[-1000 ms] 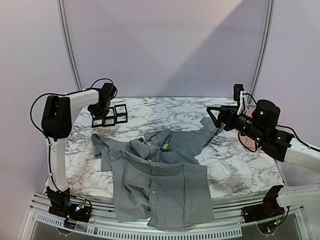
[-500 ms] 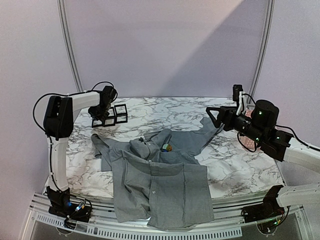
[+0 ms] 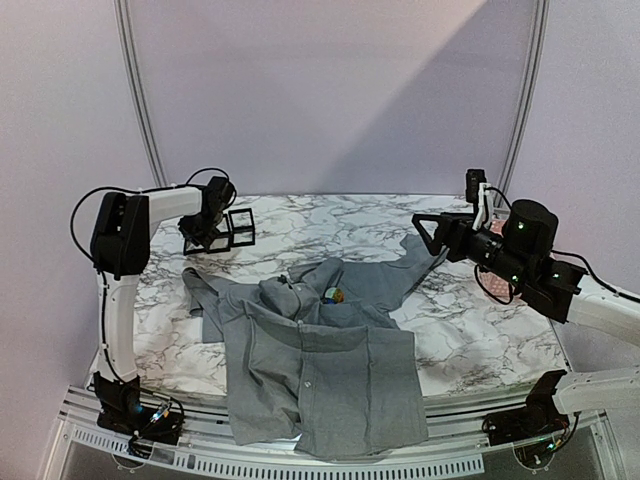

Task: Remove the brooch from the garment
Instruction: Place the brooch in the brooch box, then adjust the crumpled clothing at the center of the board.

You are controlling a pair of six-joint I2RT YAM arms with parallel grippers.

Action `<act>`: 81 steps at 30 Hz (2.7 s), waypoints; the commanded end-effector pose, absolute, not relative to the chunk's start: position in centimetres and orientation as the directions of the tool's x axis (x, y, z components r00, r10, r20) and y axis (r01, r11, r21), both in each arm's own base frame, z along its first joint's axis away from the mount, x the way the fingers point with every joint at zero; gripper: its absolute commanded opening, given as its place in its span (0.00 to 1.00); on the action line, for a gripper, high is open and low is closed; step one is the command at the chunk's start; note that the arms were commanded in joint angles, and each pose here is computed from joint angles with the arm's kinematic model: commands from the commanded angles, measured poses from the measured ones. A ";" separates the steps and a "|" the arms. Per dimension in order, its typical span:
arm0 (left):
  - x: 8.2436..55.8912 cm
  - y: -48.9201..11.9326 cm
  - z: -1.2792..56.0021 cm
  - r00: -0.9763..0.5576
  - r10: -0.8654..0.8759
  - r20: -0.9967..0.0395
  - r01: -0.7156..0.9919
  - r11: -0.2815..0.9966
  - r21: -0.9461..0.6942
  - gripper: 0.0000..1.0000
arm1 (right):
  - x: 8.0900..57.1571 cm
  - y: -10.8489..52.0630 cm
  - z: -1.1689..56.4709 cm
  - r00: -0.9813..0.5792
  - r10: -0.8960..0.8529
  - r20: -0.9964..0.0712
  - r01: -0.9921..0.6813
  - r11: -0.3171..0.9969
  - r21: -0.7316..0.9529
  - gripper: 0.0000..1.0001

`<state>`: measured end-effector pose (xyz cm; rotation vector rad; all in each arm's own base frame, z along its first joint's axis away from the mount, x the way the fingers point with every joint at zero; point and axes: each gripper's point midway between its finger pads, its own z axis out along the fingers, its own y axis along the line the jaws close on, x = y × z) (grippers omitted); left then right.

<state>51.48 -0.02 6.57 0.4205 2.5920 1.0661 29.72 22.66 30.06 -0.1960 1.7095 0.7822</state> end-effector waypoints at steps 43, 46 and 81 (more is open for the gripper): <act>48.6 -11.5 19.9 -0.704 0.356 -0.615 0.205 0.930 0.304 0.71 | 30.2 23.8 28.2 -0.342 0.215 -0.915 -0.534 0.757 0.377 0.88; 46.2 -16.1 21.1 -0.644 0.430 -0.633 0.326 0.903 0.281 0.73 | 30.9 24.3 27.4 -0.371 0.207 -0.905 -0.522 0.760 0.388 0.88; 37.5 -38.2 9.3 -0.642 0.595 -0.483 0.663 0.747 0.038 1.00 | 38.3 21.4 7.9 -0.754 0.407 -0.515 0.122 0.858 0.499 0.79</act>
